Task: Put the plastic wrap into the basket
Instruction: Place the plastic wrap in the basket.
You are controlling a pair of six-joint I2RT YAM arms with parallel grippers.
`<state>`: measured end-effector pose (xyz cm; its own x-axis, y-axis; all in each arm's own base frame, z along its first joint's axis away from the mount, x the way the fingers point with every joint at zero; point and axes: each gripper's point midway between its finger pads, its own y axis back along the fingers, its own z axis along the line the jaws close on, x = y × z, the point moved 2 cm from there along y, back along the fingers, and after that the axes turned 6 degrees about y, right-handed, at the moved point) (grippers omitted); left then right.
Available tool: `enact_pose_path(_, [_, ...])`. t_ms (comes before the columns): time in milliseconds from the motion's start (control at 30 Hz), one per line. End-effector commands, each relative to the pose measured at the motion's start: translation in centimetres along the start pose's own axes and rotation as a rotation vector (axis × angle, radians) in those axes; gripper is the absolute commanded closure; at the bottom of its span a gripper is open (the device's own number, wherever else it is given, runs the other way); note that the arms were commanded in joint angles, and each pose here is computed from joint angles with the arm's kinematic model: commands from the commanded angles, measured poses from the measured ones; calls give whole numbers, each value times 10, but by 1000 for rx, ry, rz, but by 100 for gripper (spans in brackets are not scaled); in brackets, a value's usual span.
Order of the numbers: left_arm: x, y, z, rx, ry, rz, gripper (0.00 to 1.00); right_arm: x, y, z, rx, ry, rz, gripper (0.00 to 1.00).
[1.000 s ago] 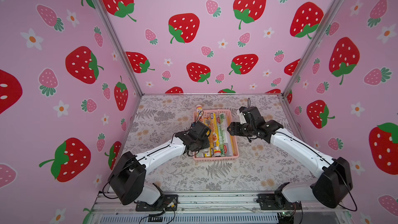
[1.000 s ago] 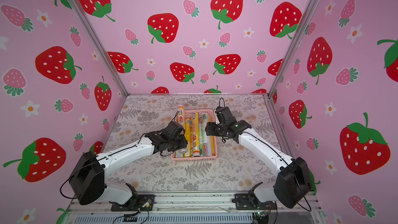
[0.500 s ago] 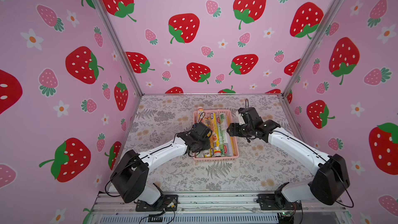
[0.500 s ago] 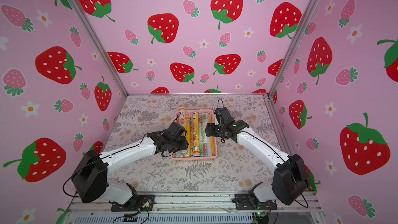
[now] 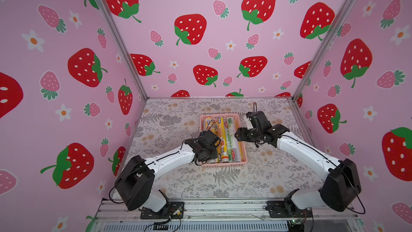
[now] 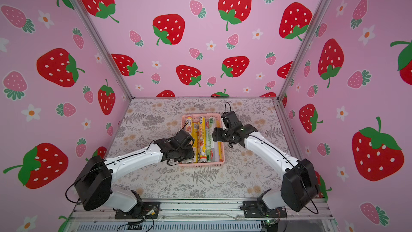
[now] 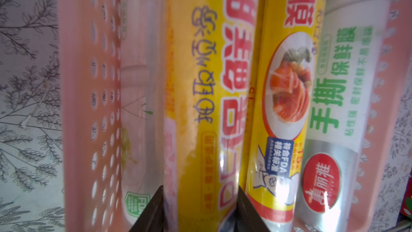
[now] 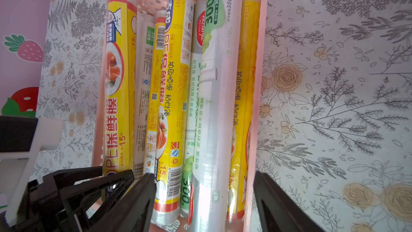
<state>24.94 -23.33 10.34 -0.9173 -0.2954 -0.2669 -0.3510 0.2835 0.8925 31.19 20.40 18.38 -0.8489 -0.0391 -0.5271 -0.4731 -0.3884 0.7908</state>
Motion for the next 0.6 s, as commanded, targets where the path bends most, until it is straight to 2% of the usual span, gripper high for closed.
enact_pose_path(0, [10,-2,8,-40,-24,26,49,-6,6,2,1,18,-18,26])
enact_pose_path(267, [5,5,4,-55,-51,11,30,-9,15,4,-2,24,-39,26])
enact_pose_path(400, [-3,23,0,-46,-77,-26,23,-10,20,2,5,27,-52,25])
enact_pose_path(567, [-15,55,-13,21,-170,-106,16,-11,30,0,14,37,-96,22])
